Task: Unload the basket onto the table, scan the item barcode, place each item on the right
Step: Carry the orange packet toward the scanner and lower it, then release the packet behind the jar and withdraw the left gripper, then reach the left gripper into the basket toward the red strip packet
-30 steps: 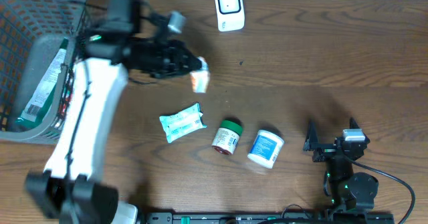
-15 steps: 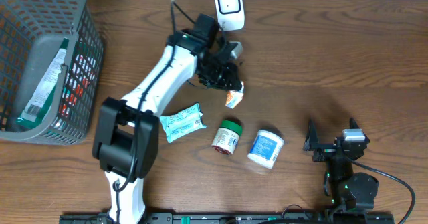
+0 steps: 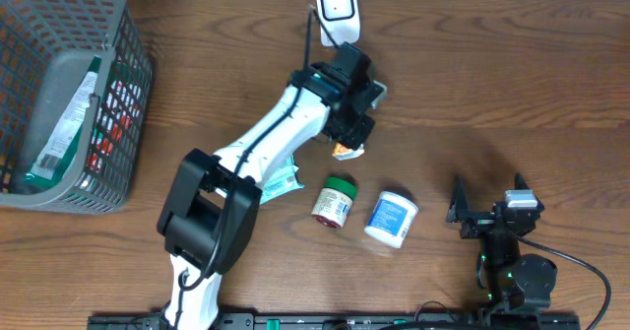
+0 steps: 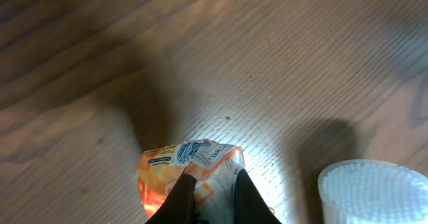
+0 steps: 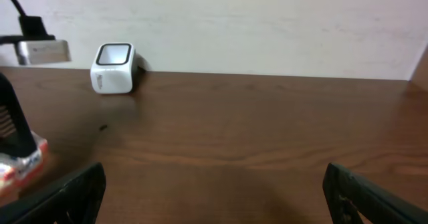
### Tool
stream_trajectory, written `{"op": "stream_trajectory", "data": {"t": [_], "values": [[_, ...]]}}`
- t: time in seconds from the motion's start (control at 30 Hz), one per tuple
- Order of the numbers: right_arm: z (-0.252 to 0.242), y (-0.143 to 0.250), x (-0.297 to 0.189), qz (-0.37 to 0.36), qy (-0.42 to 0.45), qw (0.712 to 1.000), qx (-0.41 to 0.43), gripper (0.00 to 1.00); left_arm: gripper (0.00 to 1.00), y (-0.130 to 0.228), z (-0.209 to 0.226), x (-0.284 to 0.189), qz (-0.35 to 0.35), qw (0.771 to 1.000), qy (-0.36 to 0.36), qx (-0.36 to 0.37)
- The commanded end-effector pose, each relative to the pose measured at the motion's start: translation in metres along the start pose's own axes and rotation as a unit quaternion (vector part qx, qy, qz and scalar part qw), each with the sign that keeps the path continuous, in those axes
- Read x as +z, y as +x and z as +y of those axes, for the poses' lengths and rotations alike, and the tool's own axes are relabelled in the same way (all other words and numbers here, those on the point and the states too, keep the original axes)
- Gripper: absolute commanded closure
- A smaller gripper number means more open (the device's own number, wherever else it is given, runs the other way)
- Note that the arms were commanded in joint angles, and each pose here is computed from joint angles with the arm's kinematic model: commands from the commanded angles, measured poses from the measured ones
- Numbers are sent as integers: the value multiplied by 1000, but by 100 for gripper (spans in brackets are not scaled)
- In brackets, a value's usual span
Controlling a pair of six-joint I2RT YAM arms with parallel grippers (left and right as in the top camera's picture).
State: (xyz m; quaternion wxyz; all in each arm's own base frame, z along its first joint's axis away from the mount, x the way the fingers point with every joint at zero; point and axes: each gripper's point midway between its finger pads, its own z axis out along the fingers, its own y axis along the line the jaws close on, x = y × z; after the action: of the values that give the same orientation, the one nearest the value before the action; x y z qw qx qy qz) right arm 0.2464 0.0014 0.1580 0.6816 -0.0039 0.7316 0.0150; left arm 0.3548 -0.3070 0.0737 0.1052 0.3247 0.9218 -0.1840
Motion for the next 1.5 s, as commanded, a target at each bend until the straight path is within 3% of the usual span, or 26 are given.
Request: {"op": "stream_trajectory", "data": {"t": [0.0, 0.03, 0.1, 0.27, 0.4, 0.57, 0.77, 0.87, 0.97, 1.07, 1.17, 1.3, 1.47], "values": [[-2, 0, 0, 0, 6, 1000, 5, 1, 90, 11, 6, 21, 25, 999, -33, 17], [-2, 0, 0, 0, 6, 1000, 5, 1, 87, 10, 6, 22, 23, 999, -38, 20], [-2, 0, 0, 0, 6, 1000, 5, 1, 56, 7, 5, 23, 18, 999, -38, 22], [-2, 0, 0, 0, 6, 1000, 5, 1, 31, 4, 5, 21, 12, 999, -39, 16], [-2, 0, 0, 0, 6, 1000, 5, 1, 29, -10, 1, 2, -13, 999, -43, 14], [-2, 0, 0, 0, 6, 1000, 5, 1, 27, -47, 7, -84, -108, 987, -119, -20], [-2, 0, 0, 0, 6, 1000, 5, 1, 23, -52, 50, -245, -265, 928, -241, -103], [-2, 0, 0, 0, 6, 1000, 5, 1, 23, -29, 87, -320, -329, 882, -292, -167], [-2, 0, 0, 0, 6, 1000, 5, 1, 23, 22, 142, -401, -383, 816, -348, -259], [-2, 0, 0, 0, 6, 1000, 5, 1, 23, 69, 183, -441, -397, 762, -389, -331], [-2, 0, 0, 0, 6, 1000, 5, 1, 22, 137, 242, -460, -362, 708, -439, -418], [-2, 0, 0, 0, 6, 1000, 5, 1, 19, 183, 285, -445, -298, 691, -456, -475], [-2, 0, 0, 0, 6, 1000, 5, 1, 18, 226, 331, -403, -194, 709, -453, -505]]}}
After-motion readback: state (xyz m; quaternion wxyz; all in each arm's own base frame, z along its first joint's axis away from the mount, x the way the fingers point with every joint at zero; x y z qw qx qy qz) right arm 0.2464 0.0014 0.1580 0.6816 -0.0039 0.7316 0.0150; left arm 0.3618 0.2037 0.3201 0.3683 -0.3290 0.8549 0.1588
